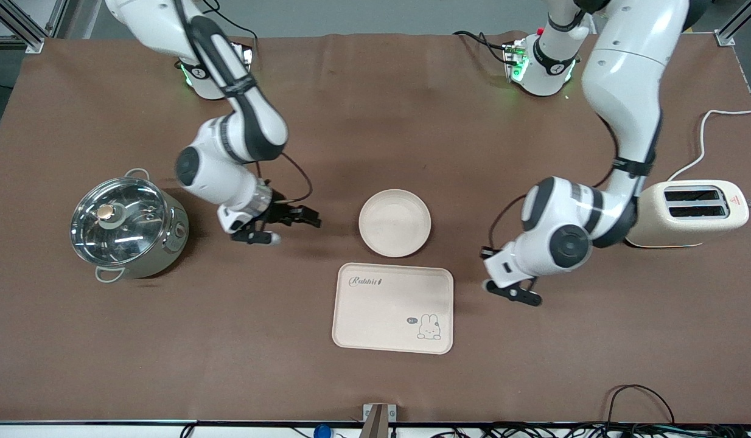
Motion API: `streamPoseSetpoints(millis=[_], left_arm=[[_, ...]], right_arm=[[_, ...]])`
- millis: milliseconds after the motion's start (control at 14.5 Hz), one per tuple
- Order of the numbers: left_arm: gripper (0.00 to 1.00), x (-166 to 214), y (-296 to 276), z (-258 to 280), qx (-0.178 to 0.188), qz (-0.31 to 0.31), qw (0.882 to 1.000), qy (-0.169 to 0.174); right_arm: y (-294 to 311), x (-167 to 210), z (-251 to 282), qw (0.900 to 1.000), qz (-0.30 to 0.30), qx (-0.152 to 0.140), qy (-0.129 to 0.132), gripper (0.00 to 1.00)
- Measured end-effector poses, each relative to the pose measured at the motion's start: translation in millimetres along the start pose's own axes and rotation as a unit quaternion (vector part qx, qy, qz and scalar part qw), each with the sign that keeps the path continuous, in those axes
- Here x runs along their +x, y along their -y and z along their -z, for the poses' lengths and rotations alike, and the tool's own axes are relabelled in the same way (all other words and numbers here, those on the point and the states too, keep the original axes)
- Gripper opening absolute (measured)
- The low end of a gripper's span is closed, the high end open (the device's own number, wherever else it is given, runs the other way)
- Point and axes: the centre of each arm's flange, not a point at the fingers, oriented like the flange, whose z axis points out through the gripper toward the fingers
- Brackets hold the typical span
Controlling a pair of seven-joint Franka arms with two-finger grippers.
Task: Place bun in plate and plate on tray
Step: 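Carry the bun over the plate while the right gripper reaches the plate rim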
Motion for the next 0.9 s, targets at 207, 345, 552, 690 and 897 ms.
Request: streamPoseSetpoints(millis=[207, 345, 552, 690, 897], left_arm=[[0.11, -20.7, -85.3, -28.2, -0.037, 0.095, 0.994, 0.025], [0.12, -34.3, -133.2, -47.3, -0.039, 0.132, 0.990, 0.024], [0.25, -44.7, -162.6, -69.8, -0.036, 0.164, 0.985, 0.024], [0.44, -42.1, -159.9, -71.6, -0.038, 0.170, 0.985, 0.020], [0.71, -33.5, -147.6, -63.7, -0.042, 0.180, 0.983, 0.013]], right_arm=[[21.7, -30.6, -51.0, 1.000, -0.006, -0.005, -0.010, 0.96], [32.5, -42.1, -76.9, 1.000, -0.004, -0.006, -0.012, 0.93], [43.9, -47.9, -103.5, 1.000, -0.001, -0.009, -0.015, 0.87], [54.0, -50.2, -113.0, 1.000, 0.004, -0.007, -0.015, 0.77], [59.2, -49.3, -117.2, 1.000, 0.008, -0.005, -0.016, 0.44]])
